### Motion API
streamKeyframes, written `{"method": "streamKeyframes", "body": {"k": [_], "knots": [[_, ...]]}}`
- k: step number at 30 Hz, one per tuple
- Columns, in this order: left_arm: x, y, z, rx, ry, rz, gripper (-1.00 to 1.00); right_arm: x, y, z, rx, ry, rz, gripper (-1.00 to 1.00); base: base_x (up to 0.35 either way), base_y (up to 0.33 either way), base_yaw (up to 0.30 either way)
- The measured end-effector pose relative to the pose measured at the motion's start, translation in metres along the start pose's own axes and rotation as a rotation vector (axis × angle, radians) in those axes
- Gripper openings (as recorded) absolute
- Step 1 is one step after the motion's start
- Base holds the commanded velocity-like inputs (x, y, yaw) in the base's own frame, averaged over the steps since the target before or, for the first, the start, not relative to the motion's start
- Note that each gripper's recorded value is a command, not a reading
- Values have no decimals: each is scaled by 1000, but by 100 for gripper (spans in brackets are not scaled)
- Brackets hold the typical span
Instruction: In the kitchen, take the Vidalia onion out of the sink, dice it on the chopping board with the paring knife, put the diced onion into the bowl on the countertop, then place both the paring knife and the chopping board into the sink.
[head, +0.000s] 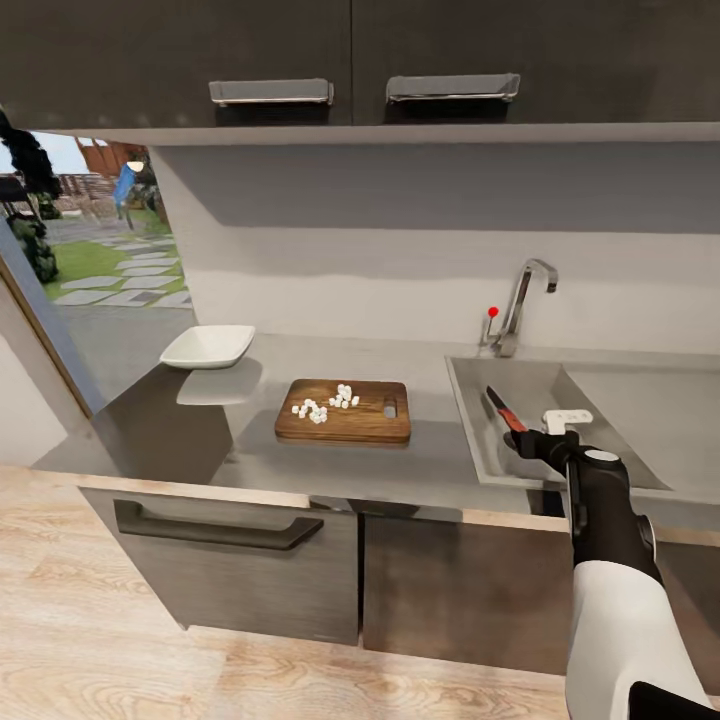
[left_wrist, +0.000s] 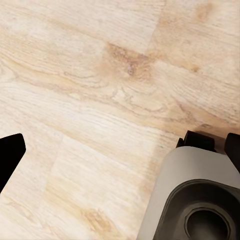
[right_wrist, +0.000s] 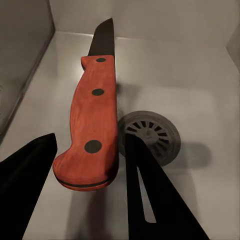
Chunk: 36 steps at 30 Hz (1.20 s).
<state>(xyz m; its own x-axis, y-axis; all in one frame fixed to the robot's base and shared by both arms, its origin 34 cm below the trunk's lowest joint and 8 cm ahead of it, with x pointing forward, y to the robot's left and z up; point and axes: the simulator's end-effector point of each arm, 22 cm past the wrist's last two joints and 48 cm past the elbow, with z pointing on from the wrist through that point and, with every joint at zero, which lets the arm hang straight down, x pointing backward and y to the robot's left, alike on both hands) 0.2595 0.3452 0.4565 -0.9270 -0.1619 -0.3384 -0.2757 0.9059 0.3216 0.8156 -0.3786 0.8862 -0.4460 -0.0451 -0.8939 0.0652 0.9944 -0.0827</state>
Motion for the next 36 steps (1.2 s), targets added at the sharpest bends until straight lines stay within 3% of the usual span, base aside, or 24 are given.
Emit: {"method": "streamKeyframes", "body": {"k": [2,3,21,25,28,30,32,36], "knots": [[0,0,0,0,0,0,100,0,1,0,-1,0,0,-100,0,0,0],[0,0,0,0,0,0,100,0,1,0,-1,0,0,100,0,0,0],[0,0,0,0,0,0,100,0,4,0,-7,-1,0,100,0,14,0],[0,-1,0,1,1,0,100,-11,-6,-5,11,-22,1,100,0,54,0],[1,-1,0,1,2,0,100,-66,-22,-40,74,-89,-2,100,0,6,0],[1,-1,0,1,2,0,100,-105,3,-71,70,-80,-27,100,0,2,0],[1,-1,0,1,2,0,100,-130,30,-86,45,-84,-59,100,0,3,0],[0,0,0,0,1,0,100,-145,51,-92,19,-90,-78,100,0,182,0]]}}
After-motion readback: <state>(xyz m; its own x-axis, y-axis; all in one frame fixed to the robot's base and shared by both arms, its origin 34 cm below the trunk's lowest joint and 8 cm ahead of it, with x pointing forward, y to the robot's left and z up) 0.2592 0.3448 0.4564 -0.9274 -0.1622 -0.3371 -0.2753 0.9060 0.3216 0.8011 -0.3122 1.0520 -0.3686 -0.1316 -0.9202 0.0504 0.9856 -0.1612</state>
